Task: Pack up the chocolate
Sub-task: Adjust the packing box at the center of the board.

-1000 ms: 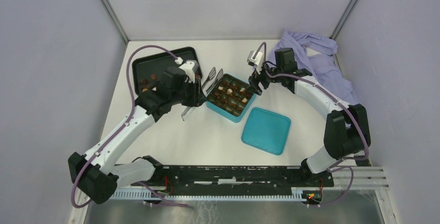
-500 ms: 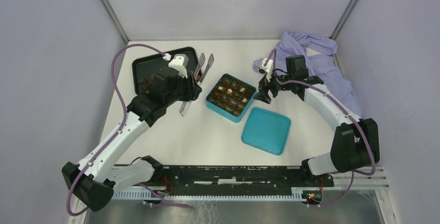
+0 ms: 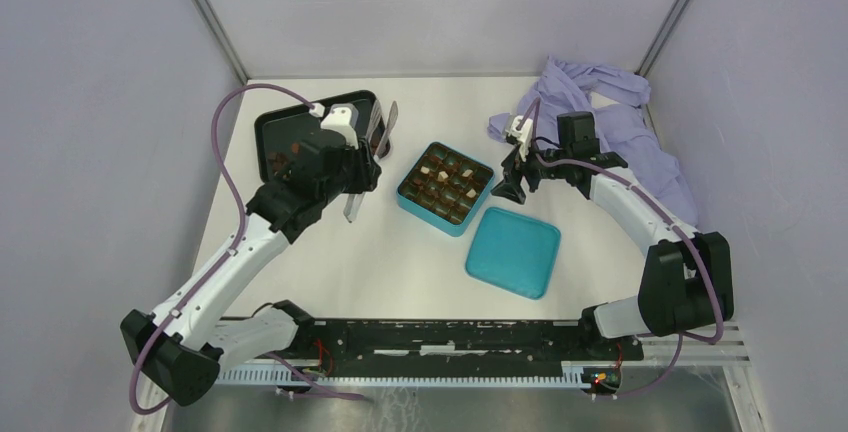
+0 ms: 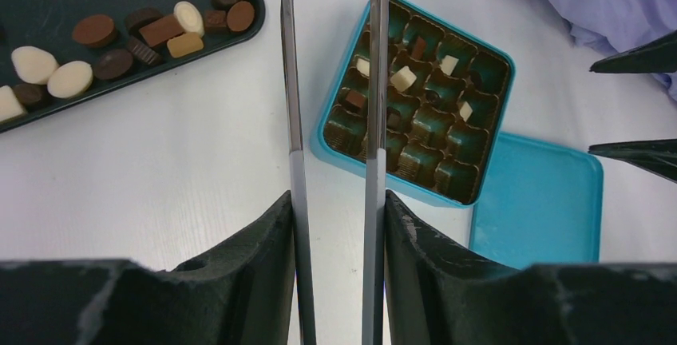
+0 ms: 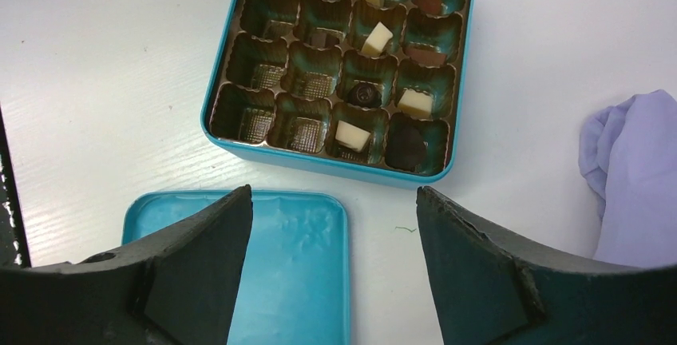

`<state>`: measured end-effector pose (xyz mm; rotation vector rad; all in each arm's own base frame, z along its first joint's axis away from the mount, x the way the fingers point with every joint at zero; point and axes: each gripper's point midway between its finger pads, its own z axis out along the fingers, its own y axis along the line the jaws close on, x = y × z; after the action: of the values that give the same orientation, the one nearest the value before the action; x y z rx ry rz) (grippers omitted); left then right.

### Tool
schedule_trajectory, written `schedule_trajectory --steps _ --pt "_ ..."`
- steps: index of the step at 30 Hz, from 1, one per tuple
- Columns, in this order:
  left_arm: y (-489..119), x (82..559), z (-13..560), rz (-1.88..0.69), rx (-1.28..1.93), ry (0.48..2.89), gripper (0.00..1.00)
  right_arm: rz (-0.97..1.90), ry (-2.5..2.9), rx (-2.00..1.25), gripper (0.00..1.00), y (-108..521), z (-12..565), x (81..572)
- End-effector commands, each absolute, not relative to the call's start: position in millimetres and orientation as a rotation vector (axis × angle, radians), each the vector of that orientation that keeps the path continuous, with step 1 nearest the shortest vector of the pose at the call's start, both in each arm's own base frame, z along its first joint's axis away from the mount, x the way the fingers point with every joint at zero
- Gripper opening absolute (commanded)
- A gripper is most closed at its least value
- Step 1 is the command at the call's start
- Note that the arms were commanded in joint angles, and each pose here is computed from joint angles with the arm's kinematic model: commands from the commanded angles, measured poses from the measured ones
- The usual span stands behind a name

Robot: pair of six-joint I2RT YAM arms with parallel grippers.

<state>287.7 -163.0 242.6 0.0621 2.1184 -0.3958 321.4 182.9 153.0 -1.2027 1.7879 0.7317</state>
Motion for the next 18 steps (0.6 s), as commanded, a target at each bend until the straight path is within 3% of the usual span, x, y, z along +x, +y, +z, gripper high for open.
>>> schedule_trajectory --steps 1,7,18 --pt "-152.9 300.9 260.7 -0.337 -0.036 2.064 0.46 0.755 1.728 -1.194 0.81 188.1 162.9 324.1" --pt "-142.7 317.6 243.9 -0.209 -0.019 2.133 0.49 0.75 1.73 -1.183 0.81 186.5 157.0 320.4" --pt "-132.5 342.9 197.7 -0.2 0.0 2.316 0.48 0.736 1.745 -1.162 0.81 183.4 152.6 320.8"
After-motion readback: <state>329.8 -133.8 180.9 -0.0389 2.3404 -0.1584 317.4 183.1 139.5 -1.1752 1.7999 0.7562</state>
